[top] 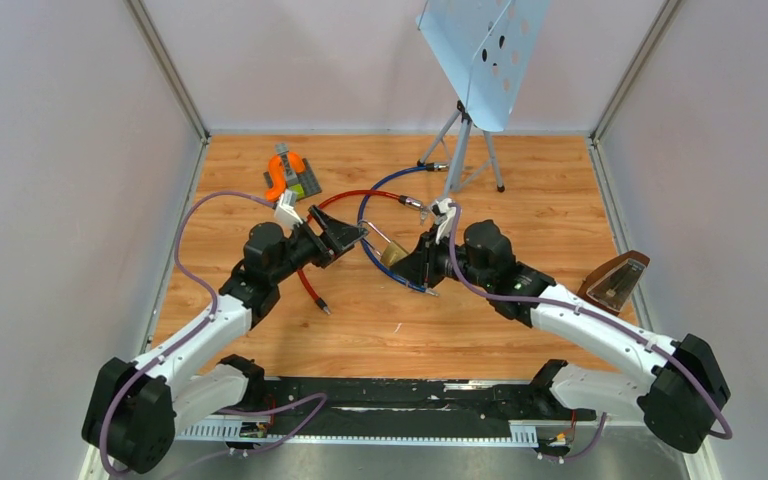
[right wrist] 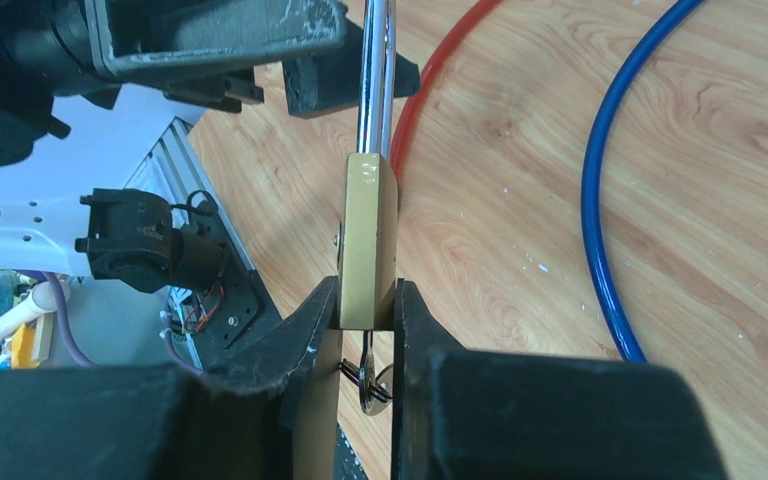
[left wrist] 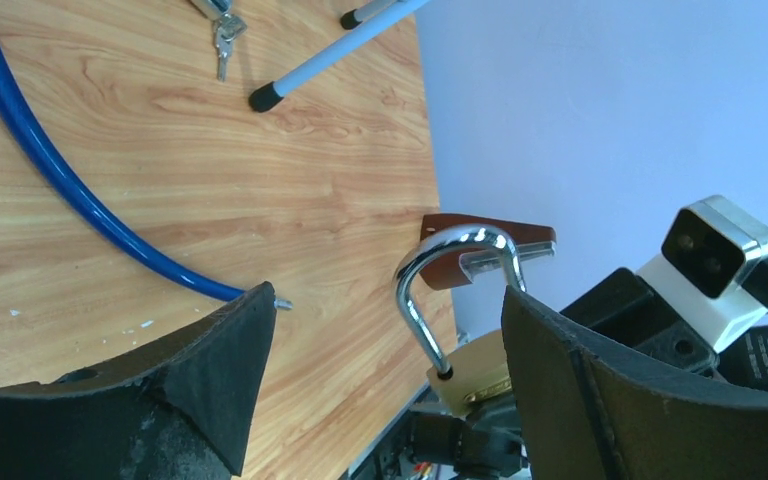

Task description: Unlock with the key

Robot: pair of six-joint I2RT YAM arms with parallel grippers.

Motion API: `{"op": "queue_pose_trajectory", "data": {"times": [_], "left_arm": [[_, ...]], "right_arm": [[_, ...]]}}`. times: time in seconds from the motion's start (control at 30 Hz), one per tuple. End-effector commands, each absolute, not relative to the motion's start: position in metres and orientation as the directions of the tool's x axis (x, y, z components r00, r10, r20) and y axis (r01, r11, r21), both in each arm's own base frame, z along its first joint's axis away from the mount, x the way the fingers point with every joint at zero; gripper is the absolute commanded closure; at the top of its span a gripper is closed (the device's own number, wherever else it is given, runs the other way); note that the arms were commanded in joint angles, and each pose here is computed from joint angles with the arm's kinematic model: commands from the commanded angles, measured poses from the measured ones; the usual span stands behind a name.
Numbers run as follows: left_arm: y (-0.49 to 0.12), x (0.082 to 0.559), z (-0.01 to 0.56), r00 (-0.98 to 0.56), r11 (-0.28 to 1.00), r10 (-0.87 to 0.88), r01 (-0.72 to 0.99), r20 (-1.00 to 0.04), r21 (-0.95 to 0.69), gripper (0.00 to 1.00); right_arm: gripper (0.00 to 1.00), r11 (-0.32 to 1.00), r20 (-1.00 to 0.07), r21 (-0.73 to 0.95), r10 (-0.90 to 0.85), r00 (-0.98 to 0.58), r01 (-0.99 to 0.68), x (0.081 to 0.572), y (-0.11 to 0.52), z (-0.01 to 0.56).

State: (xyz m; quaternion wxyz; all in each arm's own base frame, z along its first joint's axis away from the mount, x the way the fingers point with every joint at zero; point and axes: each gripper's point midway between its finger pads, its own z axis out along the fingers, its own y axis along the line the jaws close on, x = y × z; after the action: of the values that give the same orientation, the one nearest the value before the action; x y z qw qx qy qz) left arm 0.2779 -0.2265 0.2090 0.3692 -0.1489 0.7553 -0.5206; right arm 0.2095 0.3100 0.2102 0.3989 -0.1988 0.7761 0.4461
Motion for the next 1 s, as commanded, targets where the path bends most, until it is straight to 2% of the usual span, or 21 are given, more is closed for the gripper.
{"op": "queue_pose_trajectory", "data": {"times": [0.0,0.23,0.33,0.4,0.5,0.53,0.57,0.6,0.63,0.67,0.7,0.8,0.97], "left_arm": [[-0.223,0.278,0.232,-0.635,0.378,-0.643,0.222,-0.428,-0.899,0.13],[-0.234,0.285,0.227,-0.674,0.351,-0.627,0.204,-0.391,-0.914,0.28],[-0.24,0.288,0.231,-0.687,0.32,-0.625,0.209,-0.372,-0.924,0.33],[-0.242,0.29,0.231,-0.695,0.31,-0.625,0.199,-0.357,-0.93,0.4],[-0.241,0.289,0.229,-0.705,0.318,-0.622,0.171,-0.341,-0.933,0.6],[-0.24,0.288,0.222,-0.715,0.347,-0.615,0.136,-0.334,-0.928,0.65],[-0.238,0.287,0.218,-0.719,0.368,-0.61,0.115,-0.333,-0.923,0.73],[-0.234,0.286,0.206,-0.731,0.428,-0.599,0.053,-0.327,-0.902,0.8],[-0.228,0.279,0.186,-0.756,0.484,-0.582,-0.025,-0.299,-0.875,0.83],[-0.225,0.281,0.187,-0.754,0.521,-0.569,-0.021,-0.328,-0.853,0.86],[-0.221,0.274,0.173,-0.776,0.561,-0.552,-0.076,-0.304,-0.824,0.88],[-0.218,0.267,0.166,-0.81,0.614,-0.502,-0.086,-0.304,-0.785,0.91],[-0.216,0.259,0.151,-0.832,0.637,-0.484,-0.122,-0.272,-0.761,0.93]], "right_arm": [[1.0,0.411,-0.852,0.521,0.192,-0.488,-0.748,0.212,0.317,0.275],[1.0,0.367,-0.845,0.531,0.171,-0.506,-0.764,0.207,0.324,0.274],[1.0,0.373,-0.841,0.533,0.143,-0.521,-0.759,0.208,0.327,0.264],[1.0,0.4,-0.846,0.521,0.126,-0.518,-0.754,0.212,0.326,0.255],[1.0,0.511,-0.861,0.467,0.074,-0.504,-0.722,0.227,0.318,0.228],[1.0,0.559,-0.867,0.434,0.046,-0.497,-0.706,0.234,0.312,0.216],[1.0,0.615,-0.872,0.396,0.02,-0.488,-0.682,0.242,0.306,0.204],[1.0,0.68,-0.873,0.349,-0.014,-0.487,-0.645,0.251,0.295,0.19],[1.0,0.714,-0.877,0.305,-0.049,-0.479,-0.631,0.256,0.289,0.179],[1.0,0.744,-0.88,0.26,-0.08,-0.468,-0.616,0.26,0.284,0.171],[1.0,0.782,-0.874,0.204,-0.126,-0.469,-0.589,0.264,0.276,0.159],[1.0,0.81,-0.848,0.078,-0.253,-0.467,-0.581,0.266,0.272,0.132],[1.0,0.793,-0.832,0.032,-0.317,-0.456,-0.609,0.258,0.289,0.115]]}}
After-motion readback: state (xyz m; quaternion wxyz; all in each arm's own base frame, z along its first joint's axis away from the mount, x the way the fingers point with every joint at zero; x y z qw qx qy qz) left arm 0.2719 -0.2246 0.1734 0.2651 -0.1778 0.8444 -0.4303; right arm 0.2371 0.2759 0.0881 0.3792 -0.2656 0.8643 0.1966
